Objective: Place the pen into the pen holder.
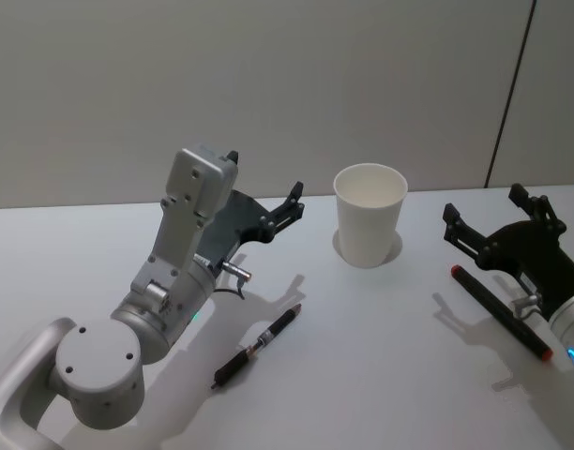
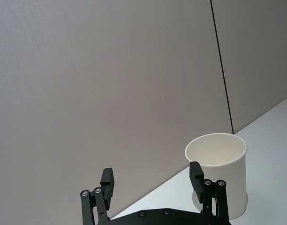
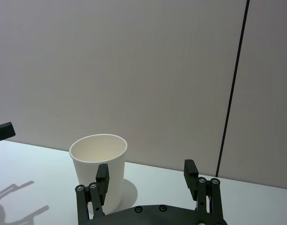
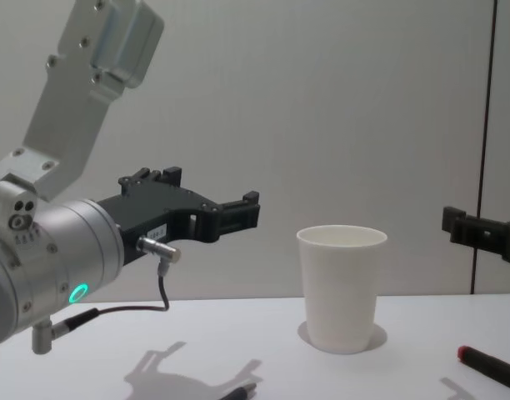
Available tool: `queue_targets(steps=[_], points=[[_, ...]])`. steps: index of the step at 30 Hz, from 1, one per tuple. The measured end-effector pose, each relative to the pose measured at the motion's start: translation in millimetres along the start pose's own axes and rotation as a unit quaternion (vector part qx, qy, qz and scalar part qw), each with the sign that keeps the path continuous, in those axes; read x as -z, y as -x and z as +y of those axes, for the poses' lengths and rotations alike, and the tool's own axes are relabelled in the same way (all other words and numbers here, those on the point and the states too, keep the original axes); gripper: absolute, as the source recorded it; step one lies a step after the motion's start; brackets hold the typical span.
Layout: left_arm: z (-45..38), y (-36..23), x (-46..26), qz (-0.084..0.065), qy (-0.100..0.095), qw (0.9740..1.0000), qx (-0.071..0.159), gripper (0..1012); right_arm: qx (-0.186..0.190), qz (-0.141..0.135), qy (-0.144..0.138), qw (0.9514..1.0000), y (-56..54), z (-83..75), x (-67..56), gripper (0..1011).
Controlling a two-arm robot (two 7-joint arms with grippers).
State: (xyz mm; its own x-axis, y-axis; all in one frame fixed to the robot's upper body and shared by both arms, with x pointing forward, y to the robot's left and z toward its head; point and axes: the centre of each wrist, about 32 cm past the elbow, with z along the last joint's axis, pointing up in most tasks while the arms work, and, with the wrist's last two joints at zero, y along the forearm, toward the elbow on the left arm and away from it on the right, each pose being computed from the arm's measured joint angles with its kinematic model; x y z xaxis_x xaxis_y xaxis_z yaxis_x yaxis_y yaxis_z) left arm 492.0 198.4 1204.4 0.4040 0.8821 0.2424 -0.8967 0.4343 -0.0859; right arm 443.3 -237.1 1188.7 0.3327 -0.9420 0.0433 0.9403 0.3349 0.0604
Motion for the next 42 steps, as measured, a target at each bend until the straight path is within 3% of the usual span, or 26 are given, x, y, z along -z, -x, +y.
queue_targets(steps=[4, 23, 31, 42], points=[[0.0, 0.0, 0.0, 0.000, 0.000, 1.0000, 0.000, 1001, 0.000, 0.000, 0.000, 1.0000, -0.9, -0.3, 0.0, 1001], [0.0, 0.0, 0.0, 0.000, 0.000, 1.0000, 0.000, 1001, 0.007, 0.010, 0.019, 0.9998, -27.9, -20.3, -3.2, 1001], [0.0, 0.0, 0.0, 0.000, 0.000, 1.0000, 0.000, 1001, 0.016, 0.015, 0.043, 0.9988, -35.3, -29.4, -5.8, 1001], [0.0, 0.0, 0.0, 0.000, 0.000, 1.0000, 0.000, 1001, 0.028, 0.022, 0.102, 0.9942, -39.7, -35.3, -11.5, 1001]])
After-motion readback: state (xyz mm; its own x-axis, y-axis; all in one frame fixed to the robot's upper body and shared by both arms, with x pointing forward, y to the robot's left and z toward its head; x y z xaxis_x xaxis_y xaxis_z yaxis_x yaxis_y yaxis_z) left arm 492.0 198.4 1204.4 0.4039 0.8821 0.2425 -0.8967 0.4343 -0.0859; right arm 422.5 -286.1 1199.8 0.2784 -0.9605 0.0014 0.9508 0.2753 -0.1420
